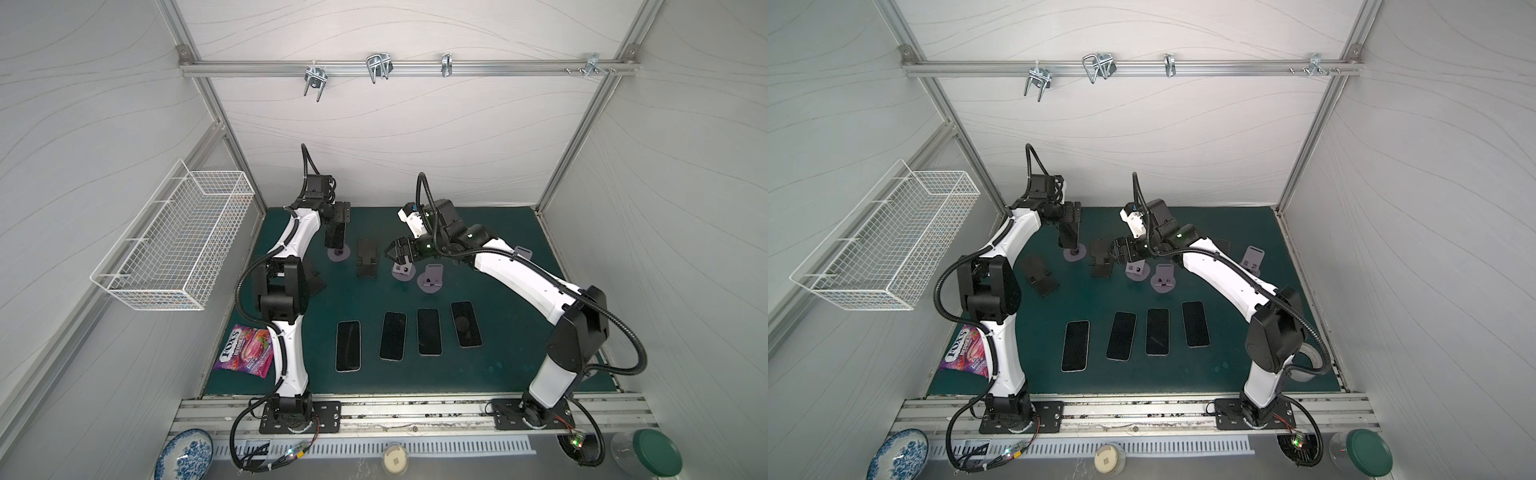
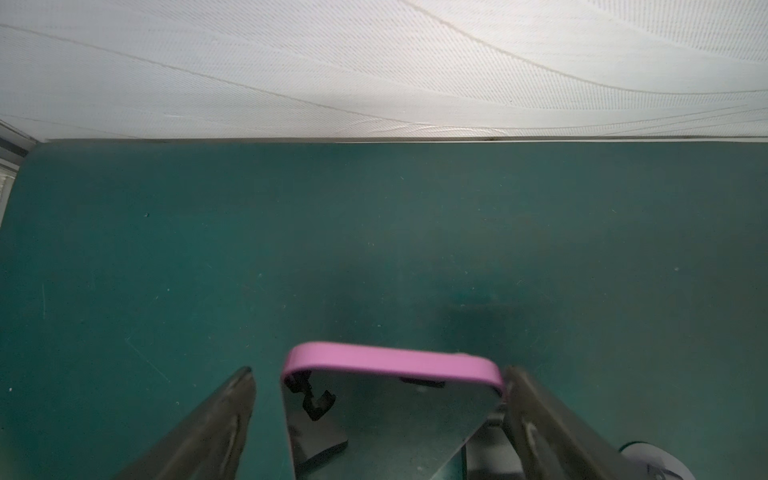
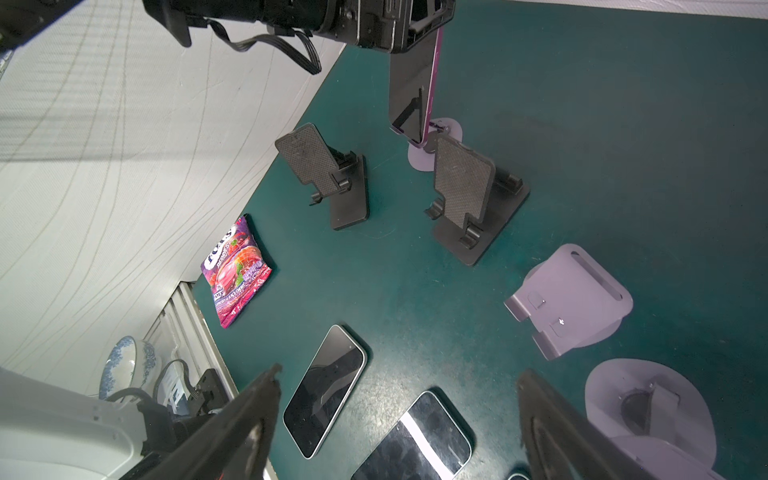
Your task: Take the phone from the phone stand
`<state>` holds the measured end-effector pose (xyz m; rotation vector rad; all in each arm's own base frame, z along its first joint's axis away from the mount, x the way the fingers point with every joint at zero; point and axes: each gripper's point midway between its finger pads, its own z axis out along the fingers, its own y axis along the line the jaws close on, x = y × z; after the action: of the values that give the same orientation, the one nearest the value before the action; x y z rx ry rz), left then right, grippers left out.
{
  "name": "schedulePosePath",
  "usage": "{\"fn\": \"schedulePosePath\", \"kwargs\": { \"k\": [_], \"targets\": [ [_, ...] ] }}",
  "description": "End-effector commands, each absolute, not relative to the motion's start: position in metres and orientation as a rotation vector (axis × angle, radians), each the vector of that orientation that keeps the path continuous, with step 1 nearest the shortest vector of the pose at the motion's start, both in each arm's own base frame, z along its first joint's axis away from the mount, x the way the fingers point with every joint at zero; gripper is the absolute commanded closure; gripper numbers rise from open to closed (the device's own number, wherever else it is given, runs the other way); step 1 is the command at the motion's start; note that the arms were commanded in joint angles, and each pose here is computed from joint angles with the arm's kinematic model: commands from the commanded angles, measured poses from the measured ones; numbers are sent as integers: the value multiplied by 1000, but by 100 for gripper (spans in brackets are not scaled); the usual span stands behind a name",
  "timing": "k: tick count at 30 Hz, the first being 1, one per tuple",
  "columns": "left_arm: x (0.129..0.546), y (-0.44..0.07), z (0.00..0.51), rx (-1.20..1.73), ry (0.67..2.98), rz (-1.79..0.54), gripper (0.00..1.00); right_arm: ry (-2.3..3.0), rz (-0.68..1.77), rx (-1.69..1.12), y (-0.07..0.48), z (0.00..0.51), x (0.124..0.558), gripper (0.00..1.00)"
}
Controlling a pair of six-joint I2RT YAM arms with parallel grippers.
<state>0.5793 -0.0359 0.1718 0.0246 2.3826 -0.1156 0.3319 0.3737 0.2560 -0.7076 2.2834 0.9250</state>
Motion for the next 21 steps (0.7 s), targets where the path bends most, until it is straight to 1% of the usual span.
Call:
{"fn": "schedulePosePath", "kwargs": {
  "k": [1,21],
  "targets": [
    [588,-36,178,56,2355,-105,8,2284,953,-699,376,261,334,11],
    [588,-39,162,89,2385,-117,10,2336,949,-669,369,245,337,11]
  ]
}}
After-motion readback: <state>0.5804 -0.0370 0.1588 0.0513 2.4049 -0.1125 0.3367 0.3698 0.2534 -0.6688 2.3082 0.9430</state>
